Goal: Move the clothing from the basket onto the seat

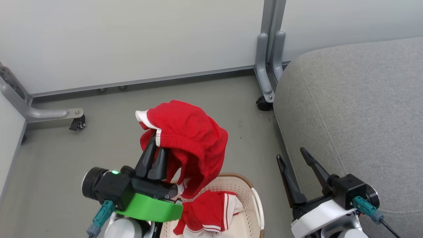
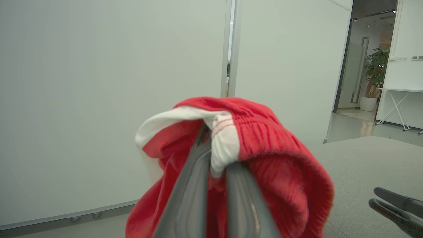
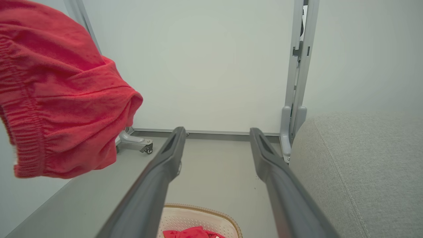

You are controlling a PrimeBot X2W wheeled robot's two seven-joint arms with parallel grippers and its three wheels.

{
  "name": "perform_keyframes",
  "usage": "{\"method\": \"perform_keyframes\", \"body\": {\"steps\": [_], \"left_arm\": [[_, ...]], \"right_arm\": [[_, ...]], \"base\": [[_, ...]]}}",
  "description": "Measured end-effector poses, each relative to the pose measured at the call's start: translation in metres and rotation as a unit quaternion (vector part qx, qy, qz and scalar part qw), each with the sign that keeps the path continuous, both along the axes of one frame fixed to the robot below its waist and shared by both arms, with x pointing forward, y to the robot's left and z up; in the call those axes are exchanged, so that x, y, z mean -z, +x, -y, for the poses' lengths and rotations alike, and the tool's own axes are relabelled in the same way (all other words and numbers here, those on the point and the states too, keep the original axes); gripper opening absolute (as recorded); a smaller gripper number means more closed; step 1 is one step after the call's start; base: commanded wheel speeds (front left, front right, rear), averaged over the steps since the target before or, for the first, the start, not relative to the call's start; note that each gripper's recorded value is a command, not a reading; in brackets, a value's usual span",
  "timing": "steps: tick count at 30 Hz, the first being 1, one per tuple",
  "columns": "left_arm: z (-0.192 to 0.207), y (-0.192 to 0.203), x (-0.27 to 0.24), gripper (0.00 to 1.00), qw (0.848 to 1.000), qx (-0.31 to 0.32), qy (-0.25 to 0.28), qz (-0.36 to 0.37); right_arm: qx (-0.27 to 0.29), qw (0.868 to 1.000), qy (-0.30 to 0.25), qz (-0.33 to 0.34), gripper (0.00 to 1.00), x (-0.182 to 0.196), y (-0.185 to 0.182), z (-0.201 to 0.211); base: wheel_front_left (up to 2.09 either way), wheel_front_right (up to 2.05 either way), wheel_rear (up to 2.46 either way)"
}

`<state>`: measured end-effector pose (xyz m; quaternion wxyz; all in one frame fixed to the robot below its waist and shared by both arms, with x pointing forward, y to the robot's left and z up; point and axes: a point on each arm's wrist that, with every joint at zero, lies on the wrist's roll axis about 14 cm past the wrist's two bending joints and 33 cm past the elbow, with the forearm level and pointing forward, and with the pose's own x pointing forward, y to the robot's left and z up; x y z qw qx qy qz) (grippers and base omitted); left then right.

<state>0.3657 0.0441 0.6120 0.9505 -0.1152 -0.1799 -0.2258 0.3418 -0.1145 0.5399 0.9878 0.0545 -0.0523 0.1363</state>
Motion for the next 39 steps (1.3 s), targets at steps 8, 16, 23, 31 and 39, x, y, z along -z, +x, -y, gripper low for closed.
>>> {"method": "perform_keyframes", "body": {"steps": [8,16,23,31,39], "left_arm": [[0.001,-0.007,0.003,0.0,1.0,0.001,-0.001,-0.004],[-0.001,-0.007,0.004,0.0,1.0,-0.002,-0.002,-0.007],[-0.001,-0.007,0.006,0.0,1.0,-0.001,-0.001,-0.01],[-0.003,-0.006,0.011,0.0,1.0,-0.003,0.002,-0.016],[-0.001,-0.005,0.014,0.0,1.0,-0.002,0.008,-0.019]], "right_arm": [[-0.004,1.0,0.003,0.001,1.0,-0.003,-0.006,-0.003],[-0.012,1.0,0.005,0.001,1.0,-0.003,-0.007,-0.008],[-0.085,0.996,0.019,-0.004,1.0,-0.005,-0.014,-0.051],[-0.218,0.974,0.052,0.022,1.0,-0.03,-0.026,-0.129],[-0.244,0.969,0.02,0.04,1.0,-0.031,-0.008,-0.149]], "base": [[0.0,0.0,0.0],[0.0,0.0,0.0],[0.0,0.0,0.0],[0.0,0.0,0.0],[0.0,0.0,0.0]]}}
